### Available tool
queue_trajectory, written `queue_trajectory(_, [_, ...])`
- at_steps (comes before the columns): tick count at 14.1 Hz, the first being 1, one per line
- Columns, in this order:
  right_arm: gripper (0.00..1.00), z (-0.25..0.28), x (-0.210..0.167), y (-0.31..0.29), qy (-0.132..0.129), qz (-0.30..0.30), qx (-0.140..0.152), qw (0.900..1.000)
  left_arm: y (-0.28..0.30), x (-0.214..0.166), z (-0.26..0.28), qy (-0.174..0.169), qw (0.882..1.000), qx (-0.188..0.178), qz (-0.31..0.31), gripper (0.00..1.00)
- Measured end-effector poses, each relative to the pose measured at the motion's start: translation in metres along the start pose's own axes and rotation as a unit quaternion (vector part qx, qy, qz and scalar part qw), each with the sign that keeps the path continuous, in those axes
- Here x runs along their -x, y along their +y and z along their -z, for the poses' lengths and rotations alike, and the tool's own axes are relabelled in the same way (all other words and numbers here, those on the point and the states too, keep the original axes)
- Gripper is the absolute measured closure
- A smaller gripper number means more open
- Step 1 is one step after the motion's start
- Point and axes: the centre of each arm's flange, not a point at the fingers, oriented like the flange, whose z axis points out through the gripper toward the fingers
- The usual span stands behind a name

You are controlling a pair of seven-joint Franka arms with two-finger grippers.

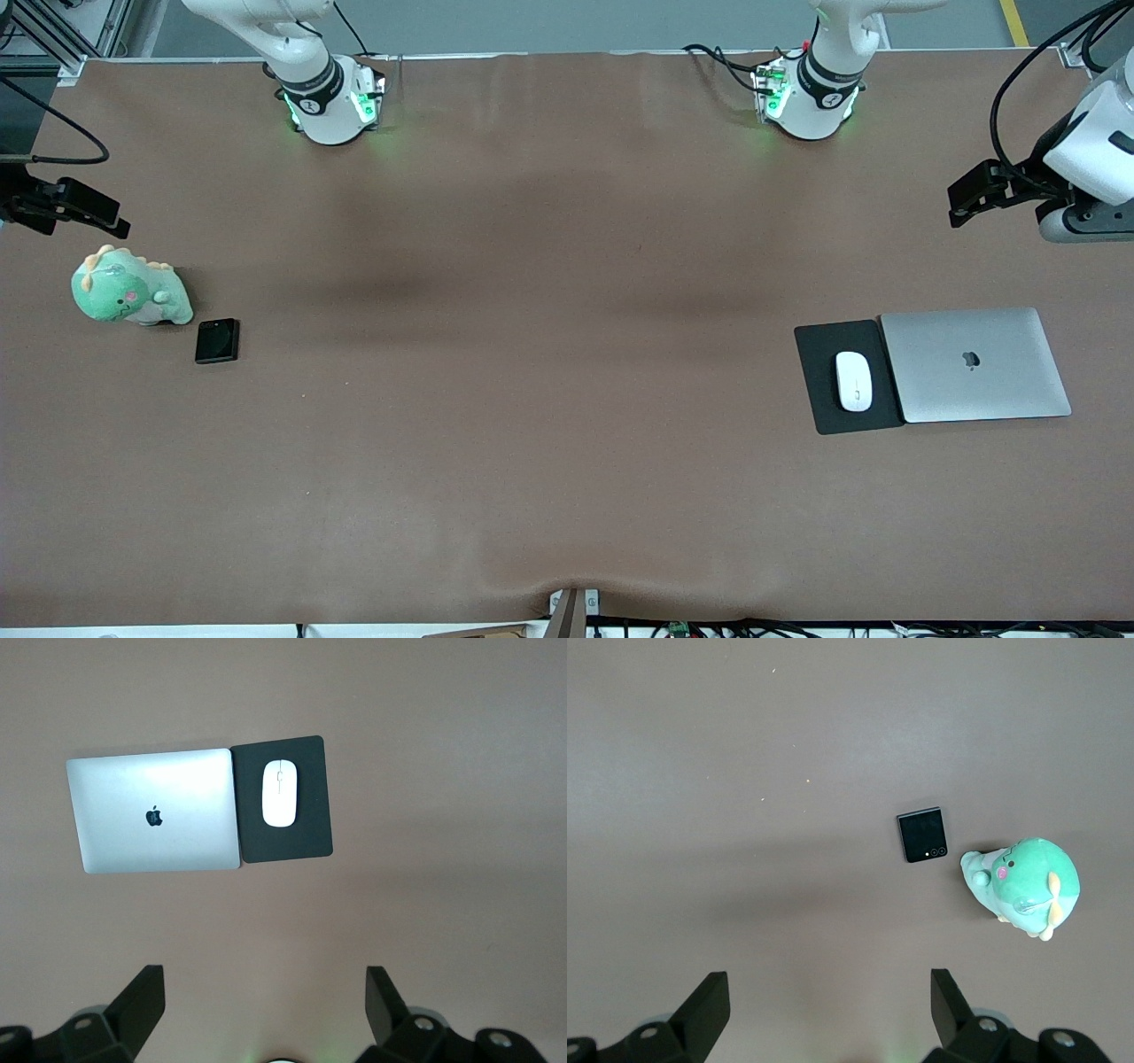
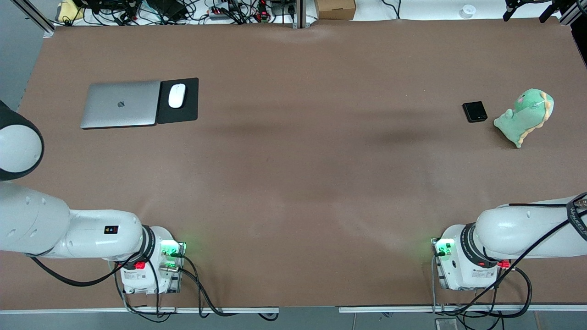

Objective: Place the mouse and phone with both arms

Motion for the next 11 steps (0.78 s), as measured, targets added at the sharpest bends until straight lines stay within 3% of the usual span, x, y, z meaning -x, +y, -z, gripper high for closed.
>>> queue_trajectory(11, [0.00,-0.0012,0.0000,-0.0015,-0.001,0.001,0.000,1.000,0.0035,0.0005,-0.0020,-0.010,1.000,0.016,-0.001,0.00])
